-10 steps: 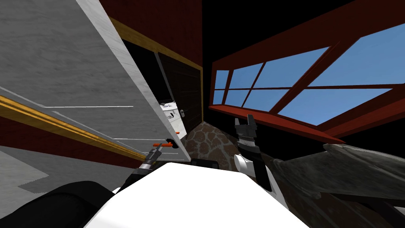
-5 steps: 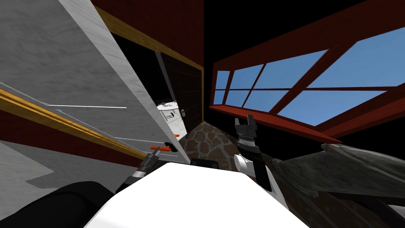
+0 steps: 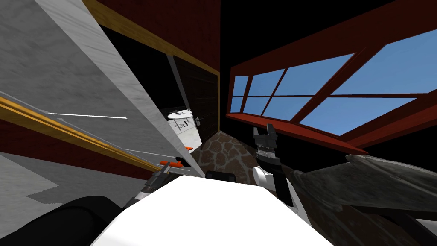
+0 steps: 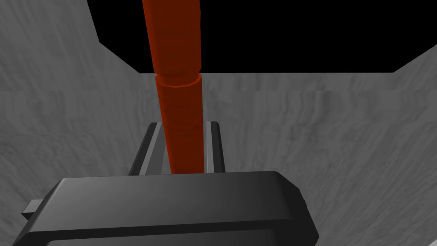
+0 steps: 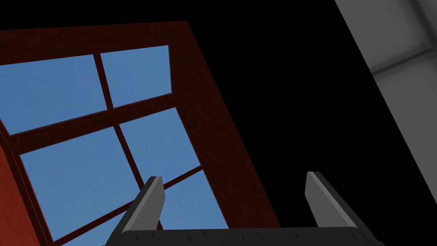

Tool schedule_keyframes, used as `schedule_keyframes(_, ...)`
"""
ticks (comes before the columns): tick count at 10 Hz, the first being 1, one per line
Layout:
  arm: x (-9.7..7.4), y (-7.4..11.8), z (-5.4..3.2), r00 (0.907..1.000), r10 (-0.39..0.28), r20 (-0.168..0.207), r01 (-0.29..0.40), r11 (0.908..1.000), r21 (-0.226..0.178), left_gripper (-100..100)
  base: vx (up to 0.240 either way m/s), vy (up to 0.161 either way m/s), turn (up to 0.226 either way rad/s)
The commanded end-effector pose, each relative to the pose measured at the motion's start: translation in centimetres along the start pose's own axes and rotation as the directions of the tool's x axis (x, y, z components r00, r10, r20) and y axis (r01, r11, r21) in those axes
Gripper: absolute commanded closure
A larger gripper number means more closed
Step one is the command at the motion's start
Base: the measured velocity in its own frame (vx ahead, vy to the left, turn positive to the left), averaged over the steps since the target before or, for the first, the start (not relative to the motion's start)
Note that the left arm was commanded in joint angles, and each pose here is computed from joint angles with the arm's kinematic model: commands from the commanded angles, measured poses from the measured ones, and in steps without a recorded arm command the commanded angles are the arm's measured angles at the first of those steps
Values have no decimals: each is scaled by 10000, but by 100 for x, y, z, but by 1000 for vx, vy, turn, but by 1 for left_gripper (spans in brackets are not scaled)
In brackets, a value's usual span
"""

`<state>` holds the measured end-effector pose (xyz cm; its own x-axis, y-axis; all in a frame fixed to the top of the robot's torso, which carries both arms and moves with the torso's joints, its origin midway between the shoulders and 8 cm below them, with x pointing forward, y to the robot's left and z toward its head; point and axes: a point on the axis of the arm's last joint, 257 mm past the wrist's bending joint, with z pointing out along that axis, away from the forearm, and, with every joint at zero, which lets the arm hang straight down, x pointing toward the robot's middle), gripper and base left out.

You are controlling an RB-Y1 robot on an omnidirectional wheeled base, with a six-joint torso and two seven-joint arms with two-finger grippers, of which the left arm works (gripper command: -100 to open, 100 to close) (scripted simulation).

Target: Pull the door open

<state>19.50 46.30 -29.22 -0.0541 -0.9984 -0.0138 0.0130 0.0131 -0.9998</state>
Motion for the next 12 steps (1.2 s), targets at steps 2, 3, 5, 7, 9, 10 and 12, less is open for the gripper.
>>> schedule_keyframes(2, 101, 1, -169, 9993, -142, -342, 138, 9998, -123, 100, -12, 24, -6)
schedule_keyframes(3, 38, -14, -115, 9998, -55, -210, 54, 9999, -89, 100, -4, 16, 3)
schedule_keyframes(5, 26, 7, -213, 9996, -52, -267, 51, 10000, -46, 100, 8, -14, -59)
schedule_keyframes(7, 21, 18, -278, 9995, -49, -309, 49, 10000, 1, 100, 10, -20, -37)
schedule_keyframes(9, 17, 29, -358, 9993, -46, -364, 48, 10000, 52, 100, 16, -16, -54)
schedule_keyframes(10, 16, 34, -401, 9992, -45, -395, 48, 10000, 77, 100, 16, -24, -60)
schedule_keyframes(12, 15, 43, -501, 9989, -45, -467, 51, 9999, 128, 100, 8, -21, -66)
